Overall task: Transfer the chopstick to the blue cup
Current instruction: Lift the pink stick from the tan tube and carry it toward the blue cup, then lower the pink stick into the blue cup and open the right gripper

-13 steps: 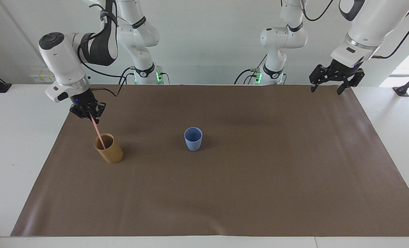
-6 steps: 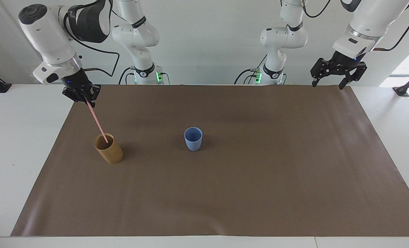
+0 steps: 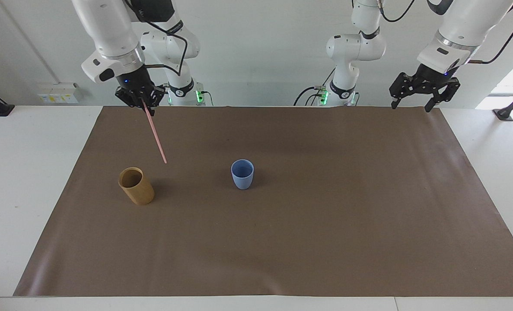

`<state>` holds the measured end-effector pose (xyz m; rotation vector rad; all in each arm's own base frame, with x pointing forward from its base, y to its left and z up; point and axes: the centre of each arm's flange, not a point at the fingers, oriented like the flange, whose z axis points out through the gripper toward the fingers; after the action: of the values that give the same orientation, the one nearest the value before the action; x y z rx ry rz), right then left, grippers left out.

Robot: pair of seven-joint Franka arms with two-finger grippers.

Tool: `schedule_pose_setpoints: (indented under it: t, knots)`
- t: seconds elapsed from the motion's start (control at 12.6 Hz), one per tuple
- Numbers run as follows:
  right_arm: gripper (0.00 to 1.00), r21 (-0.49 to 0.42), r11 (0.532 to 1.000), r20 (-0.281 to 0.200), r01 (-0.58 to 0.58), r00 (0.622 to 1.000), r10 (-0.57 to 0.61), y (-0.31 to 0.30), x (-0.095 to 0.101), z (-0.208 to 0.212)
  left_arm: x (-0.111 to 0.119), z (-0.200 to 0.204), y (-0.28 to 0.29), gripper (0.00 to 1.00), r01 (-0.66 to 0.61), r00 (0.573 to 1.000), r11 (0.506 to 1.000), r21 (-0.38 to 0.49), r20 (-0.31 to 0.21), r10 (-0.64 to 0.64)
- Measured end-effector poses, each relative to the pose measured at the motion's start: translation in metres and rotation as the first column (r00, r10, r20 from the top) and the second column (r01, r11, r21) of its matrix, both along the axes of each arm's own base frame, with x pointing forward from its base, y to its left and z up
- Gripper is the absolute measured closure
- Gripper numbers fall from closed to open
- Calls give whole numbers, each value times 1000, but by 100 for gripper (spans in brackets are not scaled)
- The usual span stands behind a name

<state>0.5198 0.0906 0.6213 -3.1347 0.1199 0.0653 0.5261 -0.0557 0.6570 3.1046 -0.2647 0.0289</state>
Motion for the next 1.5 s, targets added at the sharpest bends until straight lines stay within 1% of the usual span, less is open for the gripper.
schedule_pose_setpoints:
  t: [0.16, 0.32, 0.47, 0.63, 0.79, 0.95, 1.19, 1.5]
  knots:
    - [93, 73, 989, -17, 125, 992, -124, 50, -1, 10, 0, 0, 0, 0, 0, 1000, 1000, 0, 0, 0]
    - [93, 123, 970, -42, 209, 978, -205, 85, 2, 15, 0, 0, 0, 0, 0, 1000, 1000, 0, 0, 0]
    - [93, 128, 956, -71, 265, 964, -258, 126, 8, 9, 0, 0, 0, 0, 0, 1000, 1000, 0, 0, 0]
    - [93, 119, 944, -106, 308, 949, -297, 166, 13, -11, 0, 0, 0, 0, 0, 1000, 1000, 0, 0, 0]
    - [93, 105, 942, -136, 319, 943, -304, 187, 19, -34, 0, 0, 0, 0, 0, 1000, 1000, 0, 0, 0]
    - [93, 101, 938, -144, 331, 938, -315, 199, 28, -56, 0, 0, 0, 0, 0, 1000, 1000, 0, -1, 0]
    - [93, 79, 936, -162, 344, 931, -328, 199, 38, -80, 0, 0, 0, 0, 0, 1000, 1000, 0, -1, 0]
    - [93, 40, 936, -186, 349, 923, -336, 197, 38, -111, 0, 0, 0, 0, 0, 1000, 1000, 0, -1, 0]
